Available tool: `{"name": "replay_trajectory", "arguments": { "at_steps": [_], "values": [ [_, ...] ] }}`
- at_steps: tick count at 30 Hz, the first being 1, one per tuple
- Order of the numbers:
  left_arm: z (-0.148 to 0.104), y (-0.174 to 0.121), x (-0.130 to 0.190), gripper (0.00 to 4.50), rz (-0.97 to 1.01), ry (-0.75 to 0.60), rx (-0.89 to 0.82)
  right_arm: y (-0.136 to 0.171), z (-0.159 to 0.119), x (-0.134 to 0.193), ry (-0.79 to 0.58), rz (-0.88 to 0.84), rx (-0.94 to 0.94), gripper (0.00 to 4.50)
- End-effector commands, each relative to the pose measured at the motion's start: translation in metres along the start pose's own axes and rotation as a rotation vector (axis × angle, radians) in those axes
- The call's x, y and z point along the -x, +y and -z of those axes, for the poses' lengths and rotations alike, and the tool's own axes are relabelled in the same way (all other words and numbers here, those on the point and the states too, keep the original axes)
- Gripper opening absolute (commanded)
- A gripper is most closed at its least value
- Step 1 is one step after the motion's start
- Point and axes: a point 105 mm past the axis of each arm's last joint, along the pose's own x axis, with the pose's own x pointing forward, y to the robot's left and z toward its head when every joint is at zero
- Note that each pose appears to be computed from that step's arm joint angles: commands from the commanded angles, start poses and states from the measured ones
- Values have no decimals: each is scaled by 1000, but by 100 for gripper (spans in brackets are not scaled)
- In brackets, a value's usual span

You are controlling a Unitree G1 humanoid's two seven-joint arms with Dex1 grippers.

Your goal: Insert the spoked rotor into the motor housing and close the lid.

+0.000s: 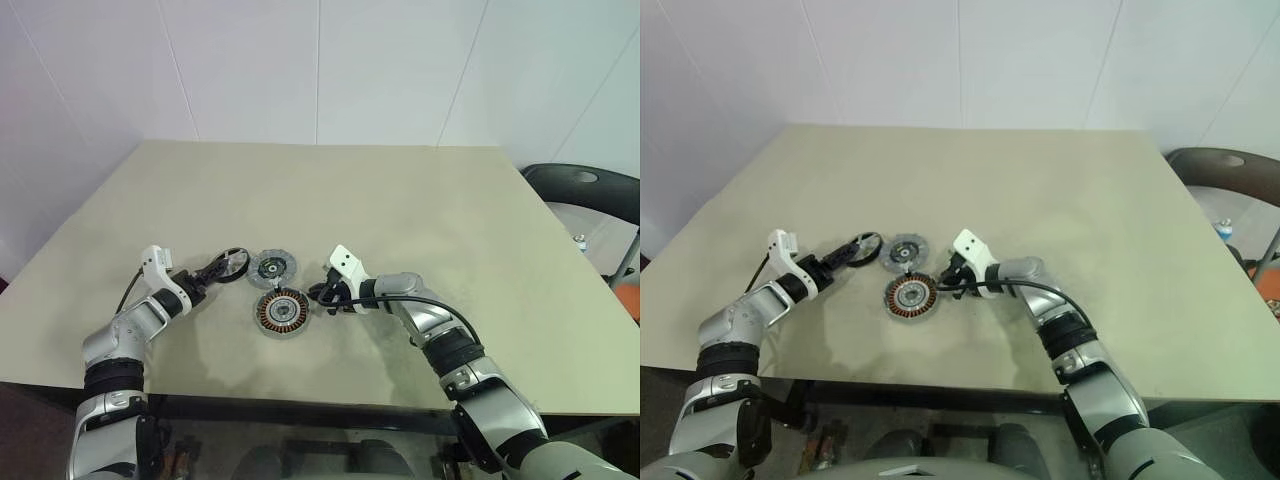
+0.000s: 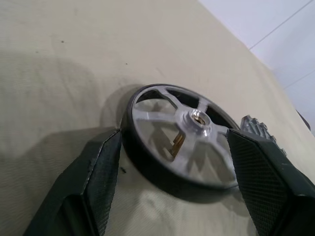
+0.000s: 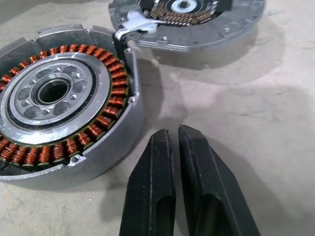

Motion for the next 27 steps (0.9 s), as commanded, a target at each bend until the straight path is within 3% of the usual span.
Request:
{"name": "replay_trajectory", "arguments": {
  "at_steps": [1,9,13,15,18,22,27],
  "values": [
    [-4,-12,-9,360,41,-6,-25,0,-18,3,-57,9,30,33],
    [-2,-7,-11,360,17,-14,-19,0,-17,1,-55,19,30,33],
    [-4,-25,-11,360,109,-34,84,-2,-17,1,-53,27,30,33],
    [2,-39,-12,360,160,-11,154,-2,-17,1,-52,28,31,33],
    [27,-52,-9,360,194,67,129,-1,-17,0,-51,27,32,33],
    [36,-41,-5,360,140,66,141,0,-17,-1,-52,25,30,33],
    [28,-28,-4,360,76,33,105,0,-15,-1,-43,25,35,33]
  ]
}}
